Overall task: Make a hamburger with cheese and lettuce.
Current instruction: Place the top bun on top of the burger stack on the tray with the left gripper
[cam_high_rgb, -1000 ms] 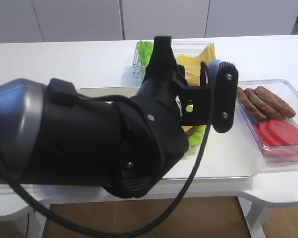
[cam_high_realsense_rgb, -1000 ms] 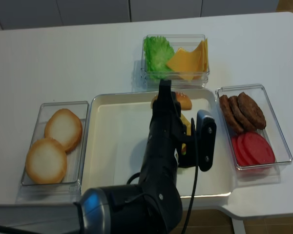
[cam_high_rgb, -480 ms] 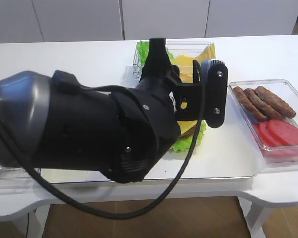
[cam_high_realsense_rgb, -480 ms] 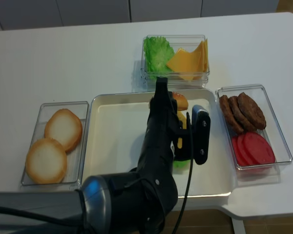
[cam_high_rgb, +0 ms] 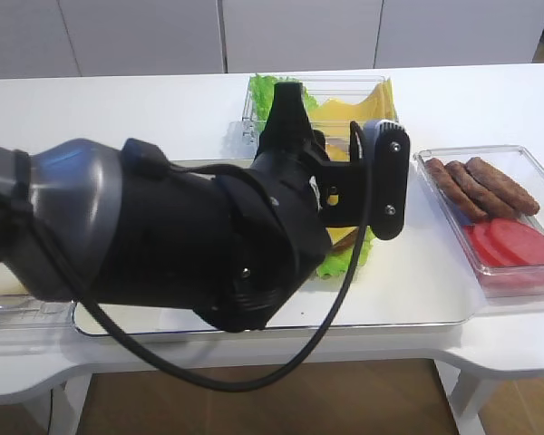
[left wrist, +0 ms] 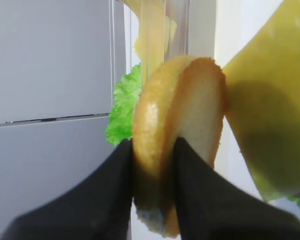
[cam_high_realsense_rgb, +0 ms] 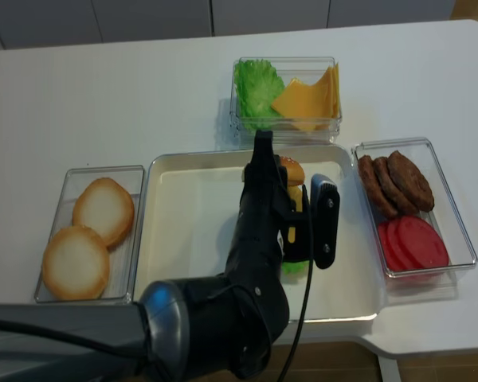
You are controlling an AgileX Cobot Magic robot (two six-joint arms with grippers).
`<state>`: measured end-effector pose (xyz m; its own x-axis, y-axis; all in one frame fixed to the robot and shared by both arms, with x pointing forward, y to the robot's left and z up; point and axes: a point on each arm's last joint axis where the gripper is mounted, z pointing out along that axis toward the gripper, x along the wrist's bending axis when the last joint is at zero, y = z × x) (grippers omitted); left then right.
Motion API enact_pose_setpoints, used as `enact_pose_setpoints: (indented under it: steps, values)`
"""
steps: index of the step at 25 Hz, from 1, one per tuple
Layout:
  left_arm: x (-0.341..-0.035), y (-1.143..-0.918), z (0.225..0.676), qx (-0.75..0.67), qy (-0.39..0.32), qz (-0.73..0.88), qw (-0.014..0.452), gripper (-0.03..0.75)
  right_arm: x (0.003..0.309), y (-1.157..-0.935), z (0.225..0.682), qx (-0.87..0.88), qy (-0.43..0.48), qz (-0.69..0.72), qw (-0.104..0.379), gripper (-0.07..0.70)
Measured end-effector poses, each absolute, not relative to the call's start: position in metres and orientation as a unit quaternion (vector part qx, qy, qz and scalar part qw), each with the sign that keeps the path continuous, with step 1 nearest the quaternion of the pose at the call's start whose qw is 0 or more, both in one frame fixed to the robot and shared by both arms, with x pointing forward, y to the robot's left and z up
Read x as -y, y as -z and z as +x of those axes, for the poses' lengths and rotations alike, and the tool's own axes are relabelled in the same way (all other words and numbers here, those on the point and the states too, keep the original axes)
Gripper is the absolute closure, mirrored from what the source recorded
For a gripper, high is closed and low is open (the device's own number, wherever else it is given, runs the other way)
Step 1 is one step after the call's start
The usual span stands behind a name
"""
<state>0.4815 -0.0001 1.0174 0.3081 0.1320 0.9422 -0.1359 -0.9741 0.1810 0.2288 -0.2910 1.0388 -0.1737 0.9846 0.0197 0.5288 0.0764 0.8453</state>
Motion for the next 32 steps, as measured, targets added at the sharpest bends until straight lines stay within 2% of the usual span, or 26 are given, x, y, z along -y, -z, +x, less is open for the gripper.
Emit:
enact_pose_setpoints:
  steps: [10, 11, 18, 32]
  values:
    - [0.003, -1.014, 0.484, 0.001, -0.589, 0.801, 0.109, 0.552, 0.291, -1.039, 0.229, -0.668, -0.375, 0.567, 0.304, 0.232]
    - [-0.006, -1.014, 0.495, -0.014, -0.592, 0.8, 0.097, 0.552, 0.291, -1.039, 0.229, -0.668, -0.375, 0.567, 0.304, 0.232]
    - [0.005, -1.014, 0.482, 0.004, -0.592, 0.799, 0.109, 0.554, 0.291, -1.039, 0.229, -0.668, -0.375, 0.567, 0.304, 0.232]
    - [0.006, -1.012, 0.482, 0.006, -0.592, 0.799, 0.107, 0.554, 0.291, -1.039, 0.229, -0.668, -0.375, 0.567, 0.304, 0.232]
